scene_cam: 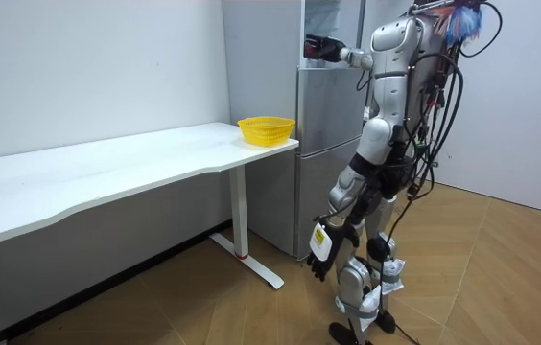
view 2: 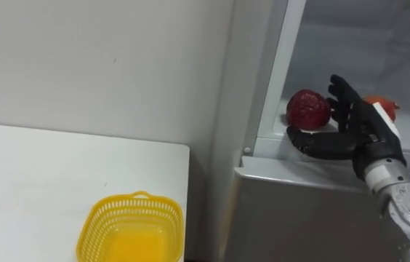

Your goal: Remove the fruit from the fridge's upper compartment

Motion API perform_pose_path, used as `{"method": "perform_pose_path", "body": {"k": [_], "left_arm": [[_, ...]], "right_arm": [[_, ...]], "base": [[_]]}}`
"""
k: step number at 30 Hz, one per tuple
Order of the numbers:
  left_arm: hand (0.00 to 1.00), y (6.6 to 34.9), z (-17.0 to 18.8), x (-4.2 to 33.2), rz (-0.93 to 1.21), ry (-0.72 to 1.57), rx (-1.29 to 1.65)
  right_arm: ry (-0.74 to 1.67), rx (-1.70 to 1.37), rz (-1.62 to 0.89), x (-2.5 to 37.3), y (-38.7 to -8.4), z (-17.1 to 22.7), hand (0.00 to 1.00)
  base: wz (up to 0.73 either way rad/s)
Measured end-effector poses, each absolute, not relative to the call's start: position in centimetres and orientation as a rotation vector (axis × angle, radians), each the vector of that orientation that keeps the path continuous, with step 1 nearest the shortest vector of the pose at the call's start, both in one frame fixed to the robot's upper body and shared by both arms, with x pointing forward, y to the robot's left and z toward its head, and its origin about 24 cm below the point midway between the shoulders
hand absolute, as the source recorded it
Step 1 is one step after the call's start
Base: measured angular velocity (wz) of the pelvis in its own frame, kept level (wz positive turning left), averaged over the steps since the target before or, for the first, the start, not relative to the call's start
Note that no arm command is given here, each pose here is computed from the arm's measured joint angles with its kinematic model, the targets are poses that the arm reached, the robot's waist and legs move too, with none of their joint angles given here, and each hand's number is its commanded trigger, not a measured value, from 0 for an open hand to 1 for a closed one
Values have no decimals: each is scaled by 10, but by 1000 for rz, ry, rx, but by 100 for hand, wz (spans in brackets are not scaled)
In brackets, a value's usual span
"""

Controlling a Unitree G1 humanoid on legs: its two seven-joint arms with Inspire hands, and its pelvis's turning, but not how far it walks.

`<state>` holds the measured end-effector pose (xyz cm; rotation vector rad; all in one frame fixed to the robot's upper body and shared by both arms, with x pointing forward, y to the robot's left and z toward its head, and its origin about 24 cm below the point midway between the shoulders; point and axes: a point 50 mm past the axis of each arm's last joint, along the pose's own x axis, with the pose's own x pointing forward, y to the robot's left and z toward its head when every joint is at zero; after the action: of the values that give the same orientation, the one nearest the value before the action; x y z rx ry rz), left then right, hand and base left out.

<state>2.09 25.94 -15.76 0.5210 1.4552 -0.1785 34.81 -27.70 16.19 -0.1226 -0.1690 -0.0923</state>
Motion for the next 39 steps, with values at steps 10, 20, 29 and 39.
{"method": "perform_pose_path", "body": {"k": [10, 20, 29, 39], "left_arm": [[0, 263, -157, 11, -165, 1496, 524], [0, 267, -156, 14, -146, 1501, 540], [0, 269, -155, 19, -131, 1497, 536], [0, 273, -153, 23, -149, 1496, 520]], "right_arm": [[-115, -184, -61, 360, -278, 173, 0], [-111, -232, -27, 368, -281, 189, 0], [-82, -273, -7, 367, -285, 189, 100], [-56, -416, 28, 368, -279, 190, 100]], "base": [[0], [4], [0], [0]]}}
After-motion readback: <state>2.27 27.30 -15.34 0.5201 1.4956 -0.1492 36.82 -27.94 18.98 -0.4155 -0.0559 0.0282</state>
